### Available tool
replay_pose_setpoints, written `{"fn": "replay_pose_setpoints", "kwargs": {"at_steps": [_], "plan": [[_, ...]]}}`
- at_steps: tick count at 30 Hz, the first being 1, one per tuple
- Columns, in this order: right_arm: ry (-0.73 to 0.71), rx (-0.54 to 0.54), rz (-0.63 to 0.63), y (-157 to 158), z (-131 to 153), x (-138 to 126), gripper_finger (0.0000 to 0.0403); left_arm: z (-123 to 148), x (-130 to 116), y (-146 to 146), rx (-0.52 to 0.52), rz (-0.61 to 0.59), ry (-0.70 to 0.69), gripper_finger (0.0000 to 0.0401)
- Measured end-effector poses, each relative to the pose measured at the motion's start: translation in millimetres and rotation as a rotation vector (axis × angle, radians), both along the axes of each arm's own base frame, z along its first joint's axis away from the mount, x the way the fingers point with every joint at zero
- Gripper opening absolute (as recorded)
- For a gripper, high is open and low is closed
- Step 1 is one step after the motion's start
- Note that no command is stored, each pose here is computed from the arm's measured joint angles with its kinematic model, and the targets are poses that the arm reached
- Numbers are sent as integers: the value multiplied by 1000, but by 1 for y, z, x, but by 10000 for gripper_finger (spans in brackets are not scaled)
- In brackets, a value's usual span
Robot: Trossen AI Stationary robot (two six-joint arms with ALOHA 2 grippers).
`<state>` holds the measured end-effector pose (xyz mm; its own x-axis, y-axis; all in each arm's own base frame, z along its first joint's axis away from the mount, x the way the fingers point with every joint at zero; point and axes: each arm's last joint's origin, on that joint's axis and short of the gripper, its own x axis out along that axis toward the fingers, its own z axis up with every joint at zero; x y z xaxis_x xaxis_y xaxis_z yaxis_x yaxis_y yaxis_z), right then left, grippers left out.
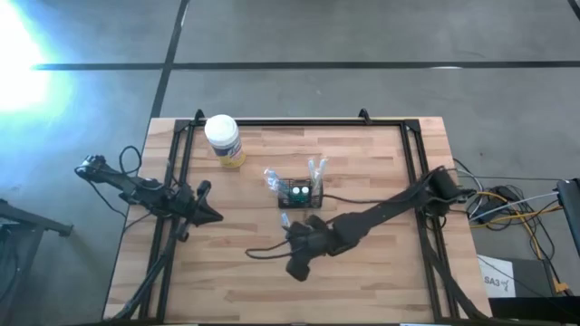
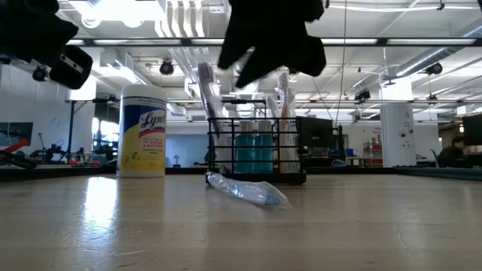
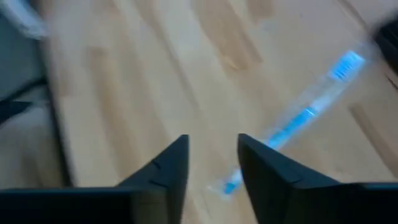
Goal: Pick & Place toothbrushing station
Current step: Put the blue toothbrush into the black mesh organizer
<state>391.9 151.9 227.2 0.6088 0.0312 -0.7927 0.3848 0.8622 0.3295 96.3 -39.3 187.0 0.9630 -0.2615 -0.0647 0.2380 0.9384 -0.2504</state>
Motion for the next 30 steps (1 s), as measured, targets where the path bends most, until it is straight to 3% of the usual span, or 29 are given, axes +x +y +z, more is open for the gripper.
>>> {"fn": "replay_pose_setpoints", "kwargs": {"at_steps": [5, 12, 18, 21, 30], "plan": [[192, -23, -130, -6, -19, 19, 201, -3, 0, 0, 16, 0, 32, 23], [286, -62, -201, -11, -54, 57, 256, -5, 0, 0, 26, -16, 42, 23], [464, -140, -256, -15, -67, 64, 267, -5, 0, -1, 30, -23, 46, 23], [480, -173, -280, -15, -65, 64, 266, -6, 0, -1, 35, -23, 57, 23], [533, -126, -268, -16, -82, 60, 252, -6, 0, -1, 27, -23, 62, 23]]}}
